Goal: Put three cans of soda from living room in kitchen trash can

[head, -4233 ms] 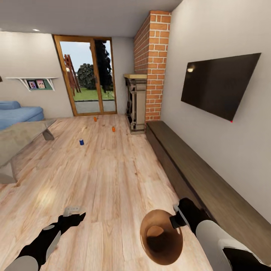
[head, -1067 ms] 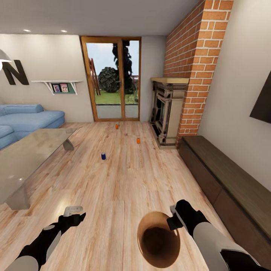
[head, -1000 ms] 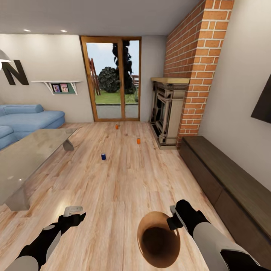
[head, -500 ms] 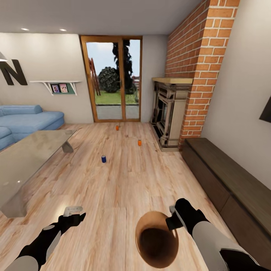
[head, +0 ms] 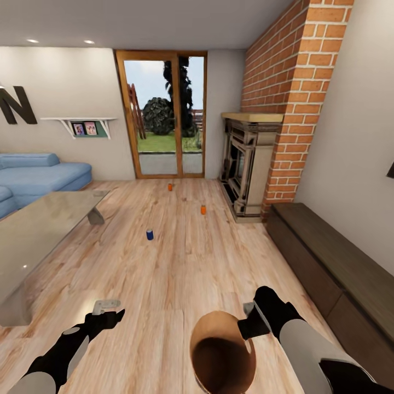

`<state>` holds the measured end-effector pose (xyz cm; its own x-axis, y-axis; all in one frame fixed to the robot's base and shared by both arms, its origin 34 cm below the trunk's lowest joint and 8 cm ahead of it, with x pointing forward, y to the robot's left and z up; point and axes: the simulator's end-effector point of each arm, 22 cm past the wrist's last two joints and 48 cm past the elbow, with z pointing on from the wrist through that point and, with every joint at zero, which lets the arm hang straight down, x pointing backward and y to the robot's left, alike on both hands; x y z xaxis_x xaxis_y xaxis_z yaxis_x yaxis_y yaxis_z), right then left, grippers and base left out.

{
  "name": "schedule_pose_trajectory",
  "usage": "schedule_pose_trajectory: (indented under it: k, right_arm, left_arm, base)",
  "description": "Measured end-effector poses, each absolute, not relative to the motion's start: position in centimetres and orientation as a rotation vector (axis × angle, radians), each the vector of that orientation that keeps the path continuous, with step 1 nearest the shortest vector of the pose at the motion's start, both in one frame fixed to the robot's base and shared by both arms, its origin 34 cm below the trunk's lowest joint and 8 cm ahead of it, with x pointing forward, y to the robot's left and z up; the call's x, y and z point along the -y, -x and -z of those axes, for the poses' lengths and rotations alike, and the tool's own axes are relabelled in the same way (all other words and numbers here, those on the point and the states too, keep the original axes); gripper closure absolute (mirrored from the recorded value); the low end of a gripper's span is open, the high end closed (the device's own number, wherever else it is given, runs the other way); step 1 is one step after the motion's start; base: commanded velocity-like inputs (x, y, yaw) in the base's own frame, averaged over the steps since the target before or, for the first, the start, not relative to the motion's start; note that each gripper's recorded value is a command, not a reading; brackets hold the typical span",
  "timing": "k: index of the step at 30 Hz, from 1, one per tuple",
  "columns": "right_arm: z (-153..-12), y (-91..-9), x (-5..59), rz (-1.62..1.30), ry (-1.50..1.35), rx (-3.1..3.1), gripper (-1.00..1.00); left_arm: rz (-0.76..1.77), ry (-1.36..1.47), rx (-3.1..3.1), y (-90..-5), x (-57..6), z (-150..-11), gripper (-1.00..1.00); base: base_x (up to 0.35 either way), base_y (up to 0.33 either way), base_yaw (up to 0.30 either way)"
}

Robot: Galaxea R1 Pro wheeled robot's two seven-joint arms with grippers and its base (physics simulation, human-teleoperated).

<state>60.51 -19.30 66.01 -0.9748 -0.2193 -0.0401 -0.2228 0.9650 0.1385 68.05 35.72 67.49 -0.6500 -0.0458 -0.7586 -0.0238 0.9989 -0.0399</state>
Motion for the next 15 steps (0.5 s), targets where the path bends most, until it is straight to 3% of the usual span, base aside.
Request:
schedule_pose_trajectory:
  k: [15]
  right_arm:
    - [-66.01, -60.61, 19.16, -0.218, 0.363, -3.083, 1.00]
  left_arm:
    - [0.035, 0.047, -2.279, -68.04, -35.69, -67.48, -1.00]
  base:
    - [0.275, 0.116, 0.000]
